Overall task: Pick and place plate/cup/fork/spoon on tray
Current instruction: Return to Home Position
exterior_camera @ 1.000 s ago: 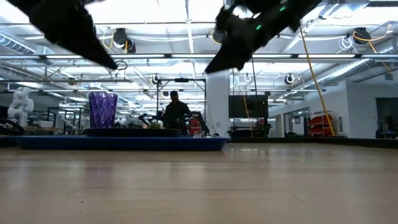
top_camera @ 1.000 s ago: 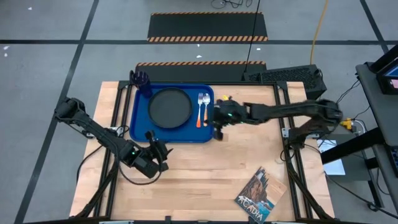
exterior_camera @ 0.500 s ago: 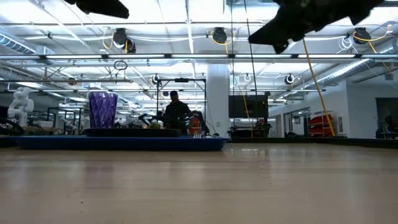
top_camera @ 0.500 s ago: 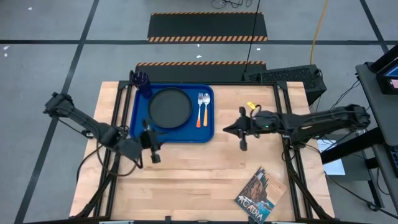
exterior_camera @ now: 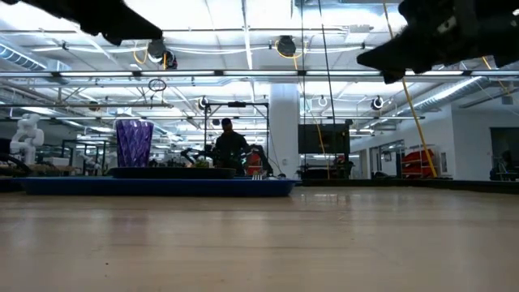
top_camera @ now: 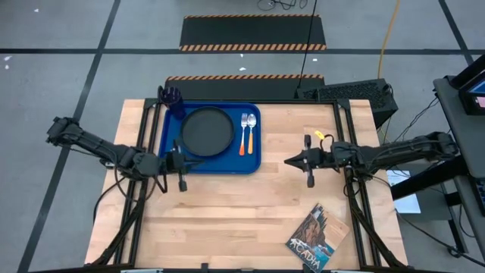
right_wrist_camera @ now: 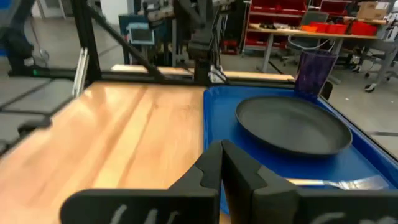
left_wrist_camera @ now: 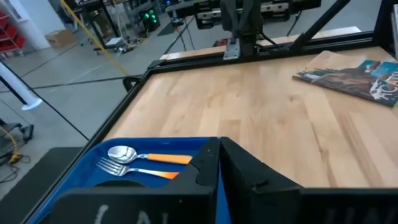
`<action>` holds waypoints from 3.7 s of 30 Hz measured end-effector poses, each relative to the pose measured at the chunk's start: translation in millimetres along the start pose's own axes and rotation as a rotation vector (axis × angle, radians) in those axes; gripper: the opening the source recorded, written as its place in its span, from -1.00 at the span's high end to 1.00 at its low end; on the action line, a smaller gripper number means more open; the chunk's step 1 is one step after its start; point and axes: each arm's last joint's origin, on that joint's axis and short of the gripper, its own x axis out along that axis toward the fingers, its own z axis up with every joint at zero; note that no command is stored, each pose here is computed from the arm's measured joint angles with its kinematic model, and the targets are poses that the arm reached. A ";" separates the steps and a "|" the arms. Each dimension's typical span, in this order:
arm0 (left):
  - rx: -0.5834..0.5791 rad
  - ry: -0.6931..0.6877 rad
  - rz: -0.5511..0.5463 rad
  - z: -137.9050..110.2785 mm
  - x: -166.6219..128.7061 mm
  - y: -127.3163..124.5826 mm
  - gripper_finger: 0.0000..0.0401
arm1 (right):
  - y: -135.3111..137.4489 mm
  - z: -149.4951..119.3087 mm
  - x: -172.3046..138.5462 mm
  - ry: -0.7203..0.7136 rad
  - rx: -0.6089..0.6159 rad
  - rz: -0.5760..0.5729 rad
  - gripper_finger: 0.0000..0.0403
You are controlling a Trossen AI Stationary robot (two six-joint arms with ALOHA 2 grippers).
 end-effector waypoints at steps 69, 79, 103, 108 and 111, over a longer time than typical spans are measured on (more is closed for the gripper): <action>-0.018 -0.227 -0.155 -115.8 -32.6 27.3 0.93 | -19.6 -34.4 -52.0 -0.230 -0.148 -0.131 1.00; -0.016 -0.226 -0.149 -115.8 -32.4 27.8 0.97 | -15.3 -34.7 -60.1 -0.256 -0.122 -0.016 1.00; -0.008 -0.249 -0.139 -113.7 -32.8 28.5 0.97 | -12.6 -39.6 -68.8 -0.239 0.019 -0.040 1.00; -0.003 -0.249 -0.138 -113.6 -32.8 28.5 0.91 | -8.8 -42.6 -68.0 -0.207 0.025 -0.007 1.00; 0.000 -0.249 -0.136 -113.7 -32.8 28.5 0.91 | -7.9 -42.3 -68.0 -0.209 0.026 -0.013 1.00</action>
